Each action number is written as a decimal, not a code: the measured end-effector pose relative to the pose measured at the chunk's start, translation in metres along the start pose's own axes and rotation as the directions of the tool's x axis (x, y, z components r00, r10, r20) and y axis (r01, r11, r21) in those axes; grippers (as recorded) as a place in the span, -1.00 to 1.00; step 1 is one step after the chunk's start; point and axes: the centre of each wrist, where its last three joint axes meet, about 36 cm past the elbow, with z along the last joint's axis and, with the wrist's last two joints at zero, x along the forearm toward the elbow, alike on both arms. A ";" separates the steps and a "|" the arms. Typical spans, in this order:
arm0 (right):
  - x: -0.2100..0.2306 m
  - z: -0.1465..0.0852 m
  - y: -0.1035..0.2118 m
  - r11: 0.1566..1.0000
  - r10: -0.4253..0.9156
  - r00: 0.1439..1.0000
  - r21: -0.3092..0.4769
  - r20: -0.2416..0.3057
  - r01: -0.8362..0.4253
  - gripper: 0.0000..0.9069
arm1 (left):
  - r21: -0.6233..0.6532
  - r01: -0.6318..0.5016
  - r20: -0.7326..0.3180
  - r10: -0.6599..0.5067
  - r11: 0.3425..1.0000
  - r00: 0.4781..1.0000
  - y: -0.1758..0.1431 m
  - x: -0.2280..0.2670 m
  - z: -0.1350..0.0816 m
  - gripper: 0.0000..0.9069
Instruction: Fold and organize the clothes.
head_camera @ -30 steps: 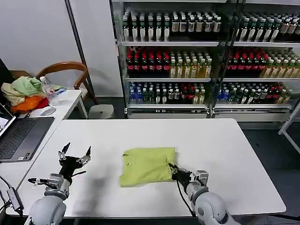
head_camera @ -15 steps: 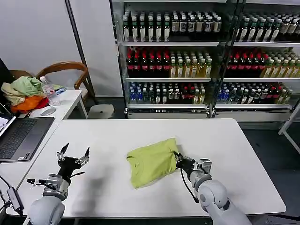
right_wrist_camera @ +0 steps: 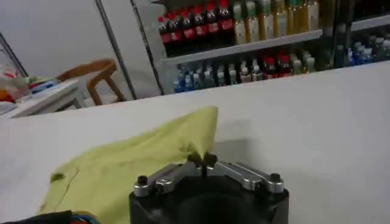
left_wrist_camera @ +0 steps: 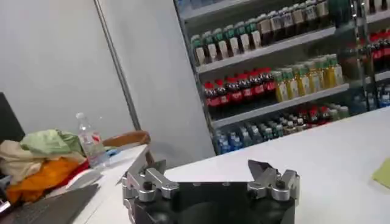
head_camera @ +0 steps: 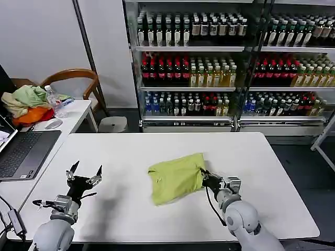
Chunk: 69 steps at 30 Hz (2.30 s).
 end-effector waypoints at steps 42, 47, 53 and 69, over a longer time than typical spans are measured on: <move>0.028 0.006 0.005 1.000 0.007 1.000 0.003 -0.003 -0.007 1.00 | 0.015 -0.003 0.006 0.003 1.000 1.000 -0.005 -0.001 -0.002 1.00; 0.033 0.001 0.005 1.000 0.012 1.000 0.011 0.003 -0.012 1.00 | 0.017 -0.005 0.008 0.004 1.000 1.000 -0.004 -0.002 -0.002 1.00; 0.040 -0.004 0.003 1.000 0.013 1.000 0.021 0.015 -0.013 1.00 | 0.019 -0.007 0.008 0.006 1.000 1.000 -0.005 -0.001 -0.003 1.00; 0.064 -0.013 -0.017 0.982 0.068 0.980 0.161 0.185 -0.099 1.00 | 0.025 -0.036 0.048 0.035 0.999 0.998 -0.010 0.006 -0.005 1.00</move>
